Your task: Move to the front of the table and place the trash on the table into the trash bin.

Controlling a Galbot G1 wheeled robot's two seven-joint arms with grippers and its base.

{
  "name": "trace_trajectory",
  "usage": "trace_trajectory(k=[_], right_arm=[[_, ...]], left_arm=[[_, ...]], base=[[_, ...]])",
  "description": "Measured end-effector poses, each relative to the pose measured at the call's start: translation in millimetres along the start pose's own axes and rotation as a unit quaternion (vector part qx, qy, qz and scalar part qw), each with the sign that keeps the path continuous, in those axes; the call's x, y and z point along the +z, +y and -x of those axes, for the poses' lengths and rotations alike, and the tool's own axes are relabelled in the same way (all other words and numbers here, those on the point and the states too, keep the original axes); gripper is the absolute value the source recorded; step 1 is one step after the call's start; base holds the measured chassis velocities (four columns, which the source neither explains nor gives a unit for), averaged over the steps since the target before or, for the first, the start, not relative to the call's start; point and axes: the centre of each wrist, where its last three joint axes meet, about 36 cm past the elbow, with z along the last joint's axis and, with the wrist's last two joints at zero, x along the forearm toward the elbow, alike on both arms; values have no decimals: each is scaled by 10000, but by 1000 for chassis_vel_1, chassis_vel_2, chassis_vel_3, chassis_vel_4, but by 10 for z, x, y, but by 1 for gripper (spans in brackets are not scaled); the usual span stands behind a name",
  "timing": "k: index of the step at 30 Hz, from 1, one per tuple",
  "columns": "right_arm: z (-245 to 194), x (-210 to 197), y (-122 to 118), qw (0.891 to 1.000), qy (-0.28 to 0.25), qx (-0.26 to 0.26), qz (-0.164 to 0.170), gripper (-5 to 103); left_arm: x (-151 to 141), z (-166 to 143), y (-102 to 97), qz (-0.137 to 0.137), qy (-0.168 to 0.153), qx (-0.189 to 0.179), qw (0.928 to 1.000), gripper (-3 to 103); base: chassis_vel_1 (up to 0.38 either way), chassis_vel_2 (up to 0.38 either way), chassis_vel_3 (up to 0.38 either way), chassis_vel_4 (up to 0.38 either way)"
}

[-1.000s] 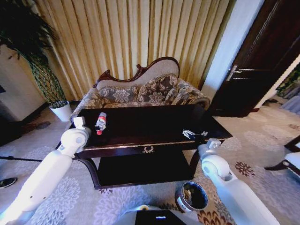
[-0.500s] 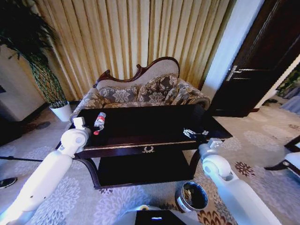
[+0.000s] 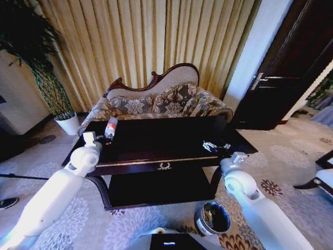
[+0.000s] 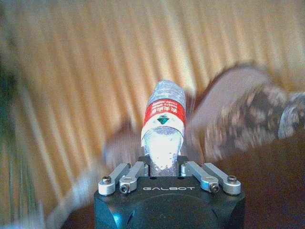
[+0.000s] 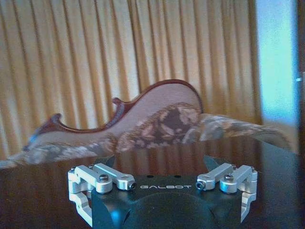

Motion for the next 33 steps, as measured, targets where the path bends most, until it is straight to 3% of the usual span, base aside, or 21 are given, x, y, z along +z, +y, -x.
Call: trace_trajectory(k=[2,3,4,5,8,9,10,11,14,15,16,19,25,33], right_arm=[[70,-115,36,9994,32,-235,262,100],[97,-169,59,9984,67,-367,413,100],[125,-225,82,9970,92,-517,568,100],[125,-225,82,9970,92,-517,568,100],[192,-403,176,9889,178,-975,1109,100],[215,-473,208,9853,180,-1106,1293,100],[239,-542,234,9816,173,-1215,1466,100],[239,-542,234,9816,173,-1215,1466,100],[292,-710,291,9694,162,-1503,1932,100],[292,-710,291,9694,162,-1503,1932,100],[306,-774,315,9627,172,-1640,2147,100],[319,-856,356,9507,197,-1850,2481,100],[322,-862,390,9437,201,-1955,2663,100],[353,-819,378,9457,121,-1918,2622,100]], left_arm=[[118,77,1,1038,-926,195,9901,24],[151,118,7,1466,-1337,350,9795,24],[175,172,9,1949,-1773,532,9632,24],[175,172,9,1949,-1773,532,9632,24],[137,398,-78,3062,-2823,1078,9027,24],[79,466,-137,3274,-3060,1225,8855,24],[17,525,-199,3411,-3231,1327,8727,24],[17,525,-199,3411,-3231,1327,8727,24],[-173,703,-485,3627,-3686,1612,8406,24],[-173,703,-485,3627,-3686,1612,8406,24],[-212,751,-627,3639,-3795,1715,8331,24],[-235,809,-927,3566,-3908,1931,8263,24],[-291,866,-1280,3428,-3963,2063,8264,24],[-452,905,-1607,3312,-4100,2188,8212,24]], base=[[0,0,0,0],[0,0,0,0],[0,0,0,0],[0,0,0,0],[0,0,0,0],[0,0,0,0],[0,0,0,0],[0,0,0,0],[0,0,0,0],[0,0,0,0],[0,0,0,0],[0,0,0,0],[0,0,0,0],[0,0,0,0]])
